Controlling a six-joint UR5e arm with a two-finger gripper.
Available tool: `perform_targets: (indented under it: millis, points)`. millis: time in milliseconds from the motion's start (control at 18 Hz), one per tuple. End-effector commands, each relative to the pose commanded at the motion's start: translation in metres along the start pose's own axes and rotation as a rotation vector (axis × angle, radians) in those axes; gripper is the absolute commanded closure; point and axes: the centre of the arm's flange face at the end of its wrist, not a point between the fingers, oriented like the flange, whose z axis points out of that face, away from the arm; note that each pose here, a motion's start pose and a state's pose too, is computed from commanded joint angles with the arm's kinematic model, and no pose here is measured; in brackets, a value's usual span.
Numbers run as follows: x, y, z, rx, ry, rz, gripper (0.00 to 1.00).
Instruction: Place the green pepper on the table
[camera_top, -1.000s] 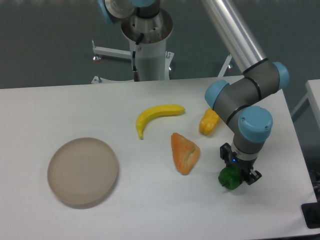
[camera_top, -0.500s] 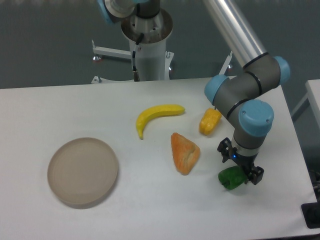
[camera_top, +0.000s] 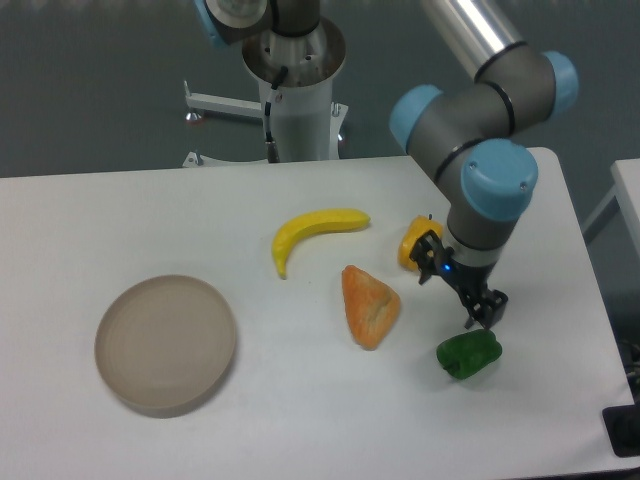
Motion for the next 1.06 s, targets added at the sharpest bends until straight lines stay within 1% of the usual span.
perform_targets:
  millis: [111,333,611,722,1056]
  points:
    - [0.005,0.002,-0.002,-0.006,0.019,0.001,0.00]
    - [0.007,0.003,0.008,-0.013,0.031,0.001,0.00]
    - [0.015,0.008,0.016,-0.017,0.041,0.099,0.00]
    - [0.015,0.009,0.021,-0.012,0.002,0.103,0.00]
    - [0.019,0.009,0.023,-0.017,0.000,0.103,0.00]
